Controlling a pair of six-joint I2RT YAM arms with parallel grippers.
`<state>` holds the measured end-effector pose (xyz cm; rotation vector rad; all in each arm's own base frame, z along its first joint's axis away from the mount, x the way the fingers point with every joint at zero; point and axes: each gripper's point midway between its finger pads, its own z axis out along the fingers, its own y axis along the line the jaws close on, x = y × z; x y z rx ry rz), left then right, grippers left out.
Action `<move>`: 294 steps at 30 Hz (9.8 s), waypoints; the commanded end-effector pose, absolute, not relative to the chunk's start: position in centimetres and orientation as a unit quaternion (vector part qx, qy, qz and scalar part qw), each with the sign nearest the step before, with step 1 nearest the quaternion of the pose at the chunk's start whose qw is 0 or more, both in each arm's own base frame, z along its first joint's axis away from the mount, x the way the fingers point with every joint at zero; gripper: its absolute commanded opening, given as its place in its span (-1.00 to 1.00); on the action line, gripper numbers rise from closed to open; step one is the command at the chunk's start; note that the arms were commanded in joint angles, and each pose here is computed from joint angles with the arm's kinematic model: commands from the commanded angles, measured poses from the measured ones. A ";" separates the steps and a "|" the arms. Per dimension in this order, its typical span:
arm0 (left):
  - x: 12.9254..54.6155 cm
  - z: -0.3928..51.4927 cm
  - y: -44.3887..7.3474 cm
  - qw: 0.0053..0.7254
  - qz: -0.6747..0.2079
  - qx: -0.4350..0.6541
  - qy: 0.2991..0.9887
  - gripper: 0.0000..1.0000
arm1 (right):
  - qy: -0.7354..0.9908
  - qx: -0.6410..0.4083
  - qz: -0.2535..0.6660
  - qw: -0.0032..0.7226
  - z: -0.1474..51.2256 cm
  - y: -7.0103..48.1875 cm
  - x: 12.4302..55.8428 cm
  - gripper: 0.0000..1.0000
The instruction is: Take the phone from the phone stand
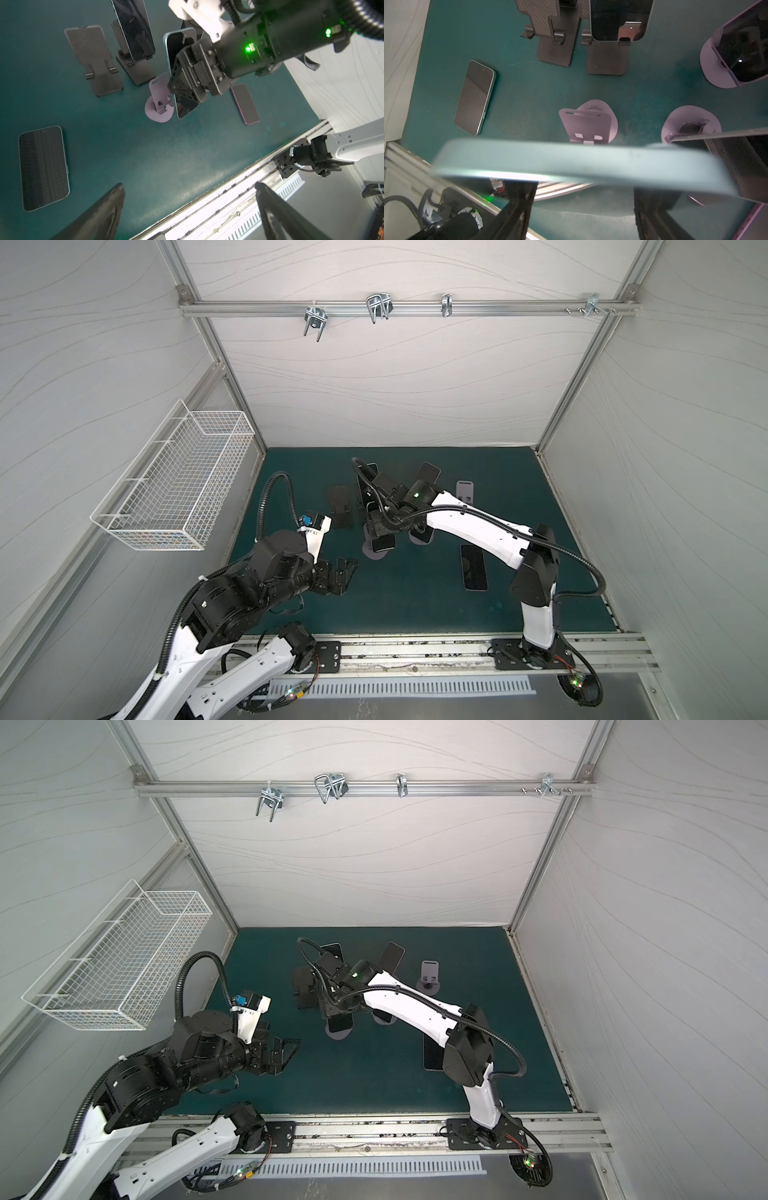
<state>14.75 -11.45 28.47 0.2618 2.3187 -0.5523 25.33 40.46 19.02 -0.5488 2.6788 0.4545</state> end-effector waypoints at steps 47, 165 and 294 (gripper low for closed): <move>22.7 26.6 -21.3 0.318 -0.227 0.106 0.914 0.74 | 0.984 0.015 0.132 0.119 18.1 13.2 23.1 0.29; 23.9 24.8 -24.0 0.284 -0.193 0.170 0.924 0.92 | 0.978 0.042 0.047 -0.201 3.3 4.6 22.9 0.83; 34.1 9.9 -17.5 0.230 0.017 -0.123 0.965 0.65 | 0.884 -0.214 0.382 0.163 31.4 26.7 19.7 0.52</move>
